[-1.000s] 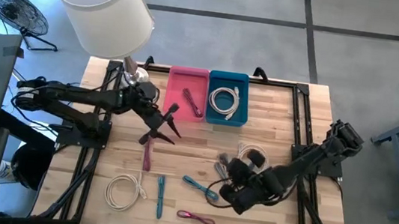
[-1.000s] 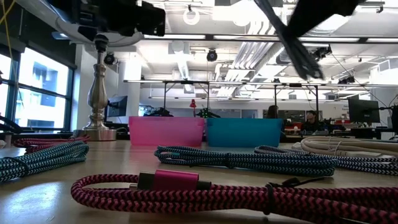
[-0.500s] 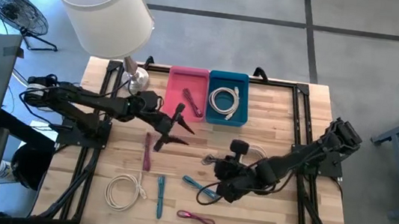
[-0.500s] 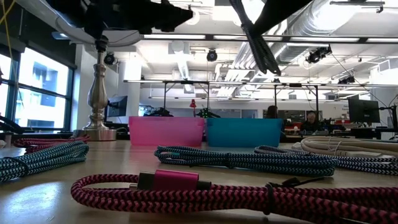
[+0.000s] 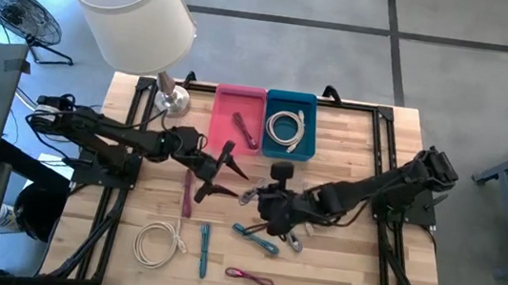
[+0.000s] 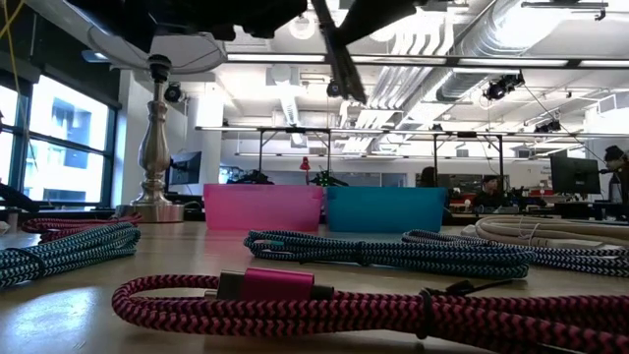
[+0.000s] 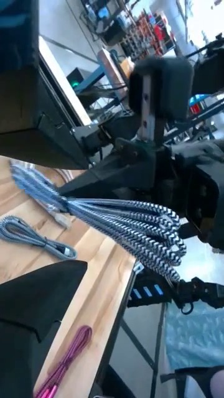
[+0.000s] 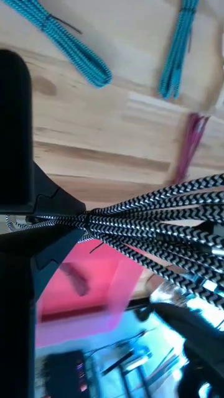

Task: Pick & Place USB Port
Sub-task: Put the right black white charger cable into the pink bin

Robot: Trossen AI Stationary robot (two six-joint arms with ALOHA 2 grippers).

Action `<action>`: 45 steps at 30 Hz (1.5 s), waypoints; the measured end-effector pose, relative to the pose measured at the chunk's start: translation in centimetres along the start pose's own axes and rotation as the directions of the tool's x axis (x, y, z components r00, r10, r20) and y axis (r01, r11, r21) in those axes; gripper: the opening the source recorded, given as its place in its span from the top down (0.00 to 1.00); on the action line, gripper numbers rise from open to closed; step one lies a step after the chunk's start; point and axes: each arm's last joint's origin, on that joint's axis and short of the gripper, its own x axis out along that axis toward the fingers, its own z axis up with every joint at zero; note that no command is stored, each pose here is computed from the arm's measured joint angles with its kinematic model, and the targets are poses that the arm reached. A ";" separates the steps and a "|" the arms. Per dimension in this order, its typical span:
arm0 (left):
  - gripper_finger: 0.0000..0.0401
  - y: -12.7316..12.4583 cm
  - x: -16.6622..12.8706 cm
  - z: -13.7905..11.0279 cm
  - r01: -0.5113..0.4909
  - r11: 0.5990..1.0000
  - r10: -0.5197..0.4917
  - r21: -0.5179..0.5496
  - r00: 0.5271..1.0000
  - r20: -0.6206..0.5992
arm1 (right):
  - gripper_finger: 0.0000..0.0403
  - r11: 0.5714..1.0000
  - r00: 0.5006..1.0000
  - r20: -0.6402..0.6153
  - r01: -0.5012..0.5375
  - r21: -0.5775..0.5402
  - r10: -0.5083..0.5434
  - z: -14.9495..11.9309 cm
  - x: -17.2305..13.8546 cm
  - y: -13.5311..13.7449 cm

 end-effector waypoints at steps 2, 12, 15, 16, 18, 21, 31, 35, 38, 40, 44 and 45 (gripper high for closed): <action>0.39 -0.3 0.1 0.2 -0.008 1.000 0.008 0.003 1.000 -0.002 | 0.98 1.000 1.000 0.009 -0.005 -0.007 0.005 0.1 0.4 -0.7; 0.39 -0.6 0.3 0.4 -0.054 0.998 0.054 0.017 0.998 -0.018 | 0.98 0.999 0.999 0.013 -0.035 -0.004 0.035 -0.2 1.9 -3.0; 0.39 -0.6 0.3 0.5 -0.067 0.998 0.067 0.019 0.998 -0.016 | 0.98 0.999 0.999 0.018 -0.044 -0.004 0.044 -0.2 2.2 -3.6; 0.39 -0.5 0.3 0.5 -0.070 0.997 0.070 0.020 0.997 -0.011 | 0.98 0.999 0.999 0.019 -0.048 -0.001 0.048 -0.2 2.3 -3.7; 0.39 -0.5 0.3 0.6 -0.078 0.997 0.078 0.023 0.997 -0.004 | 0.98 0.999 0.999 0.017 -0.049 0.004 0.049 -0.3 2.5 -4.0; 0.39 -0.5 0.3 0.6 -0.081 0.996 0.081 0.024 0.997 0.001 | 0.98 0.998 0.998 0.015 -0.054 0.011 0.054 -0.4 2.6 -4.3; 0.43 -0.3 0.3 0.6 -0.138 0.990 0.139 0.026 0.990 -0.025 | 0.98 0.999 0.998 0.041 -0.045 0.009 0.044 -0.2 2.8 -4.7; 0.60 -0.2 0.2 0.5 -0.165 0.985 0.167 0.056 0.985 -0.039 | 0.98 0.998 0.997 0.044 -0.056 0.010 0.056 -0.2 2.9 -4.8; 0.86 -0.2 0.2 0.5 -0.156 0.983 0.160 0.093 0.986 -0.037 | 0.98 0.998 0.997 0.045 -0.059 0.015 0.058 -0.2 2.9 -4.9; 0.94 -0.2 0.2 0.5 -0.151 0.982 0.156 0.111 0.987 -0.035 | 0.97 0.998 0.997 0.047 -0.058 0.017 0.058 -0.2 2.9 -4.9; 0.94 -0.2 0.2 0.4 -0.170 0.979 0.178 0.111 0.982 -0.062 | 0.88 0.996 0.996 0.045 -0.078 0.034 0.077 -0.3 2.9 -4.8; 0.94 -0.2 0.2 0.3 -0.178 0.978 0.187 0.110 0.979 -0.080 | 0.86 0.995 0.996 0.046 -0.084 0.046 0.082 -0.3 2.9 -4.8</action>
